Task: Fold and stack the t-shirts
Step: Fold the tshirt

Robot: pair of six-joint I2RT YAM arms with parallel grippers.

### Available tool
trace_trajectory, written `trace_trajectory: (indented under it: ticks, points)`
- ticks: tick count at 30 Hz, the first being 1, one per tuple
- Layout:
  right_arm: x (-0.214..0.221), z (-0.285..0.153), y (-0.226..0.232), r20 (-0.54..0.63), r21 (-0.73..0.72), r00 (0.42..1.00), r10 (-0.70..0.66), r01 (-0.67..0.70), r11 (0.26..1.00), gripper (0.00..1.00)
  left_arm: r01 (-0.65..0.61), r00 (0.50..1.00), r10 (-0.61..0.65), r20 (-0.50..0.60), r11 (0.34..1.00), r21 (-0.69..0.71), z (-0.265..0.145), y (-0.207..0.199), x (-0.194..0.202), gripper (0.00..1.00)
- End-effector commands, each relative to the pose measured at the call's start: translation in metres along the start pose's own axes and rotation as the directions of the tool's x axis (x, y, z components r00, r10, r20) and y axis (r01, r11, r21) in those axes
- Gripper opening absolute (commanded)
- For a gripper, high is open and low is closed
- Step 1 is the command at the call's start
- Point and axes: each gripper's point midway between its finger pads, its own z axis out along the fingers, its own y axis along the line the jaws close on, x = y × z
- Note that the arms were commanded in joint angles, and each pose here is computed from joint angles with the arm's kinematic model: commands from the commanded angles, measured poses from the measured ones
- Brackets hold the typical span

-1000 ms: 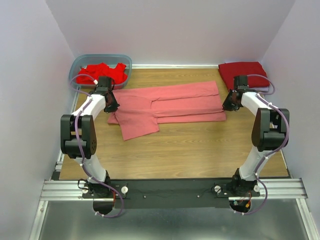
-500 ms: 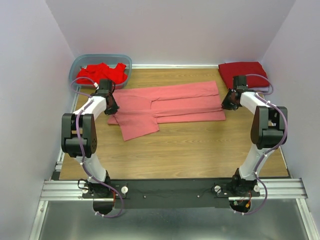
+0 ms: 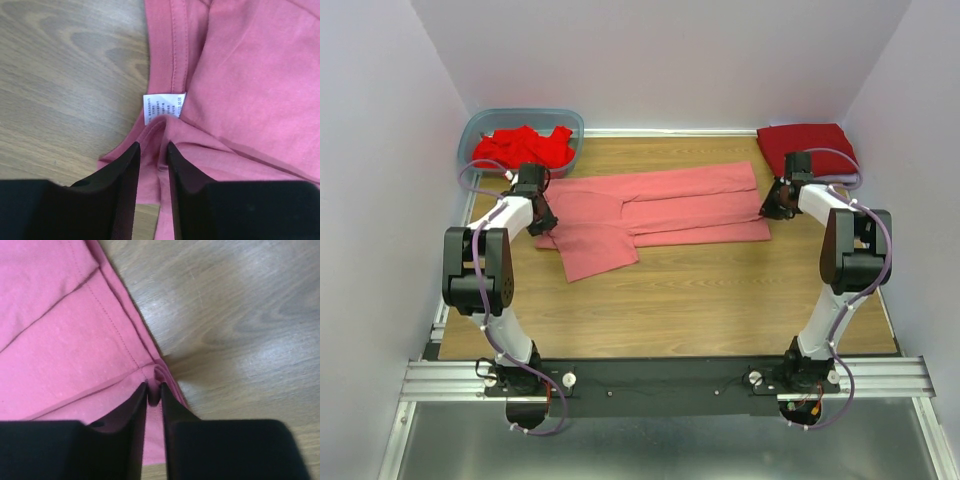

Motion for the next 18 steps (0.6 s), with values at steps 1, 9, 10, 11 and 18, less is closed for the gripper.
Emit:
trace_trajectory:
  ticks: [1, 9, 10, 11, 18]
  points:
    - [-0.016, -0.010, 0.018, 0.055, -0.064, 0.997, -0.050, 0.053, 0.997, 0.29, 0.026, 0.998, -0.025, 0.057, 0.999, -0.021, -0.011, 0.008, -0.009, 0.40]
    - [-0.024, -0.061, 0.058, 0.153, -0.152, 0.981, -0.123, 0.146, 0.977, 0.70, 0.020, 0.989, -0.022, 0.144, 1.000, 0.020, -0.056, 0.003, -0.005, 0.60]
    - [-0.018, -0.067, 0.068, 0.157, -0.167, 0.977, -0.142, 0.169, 0.971, 0.74, 0.016, 0.989, -0.018, 0.149, 1.000, 0.016, -0.061, 0.002, -0.002, 0.64]
    - [-0.010, -0.068, 0.070, 0.148, -0.173, 0.977, -0.155, 0.180, 0.968, 0.75, 0.011, 0.987, -0.014, 0.163, 1.000, 0.016, -0.069, 0.003, 0.002, 0.68]
    - [0.044, -0.107, 0.110, 0.147, -0.286, 0.957, -0.250, 0.283, 0.915, 0.79, -0.087, 0.992, 0.078, 0.097, 0.992, 0.089, -0.093, -0.026, 0.075, 0.67]
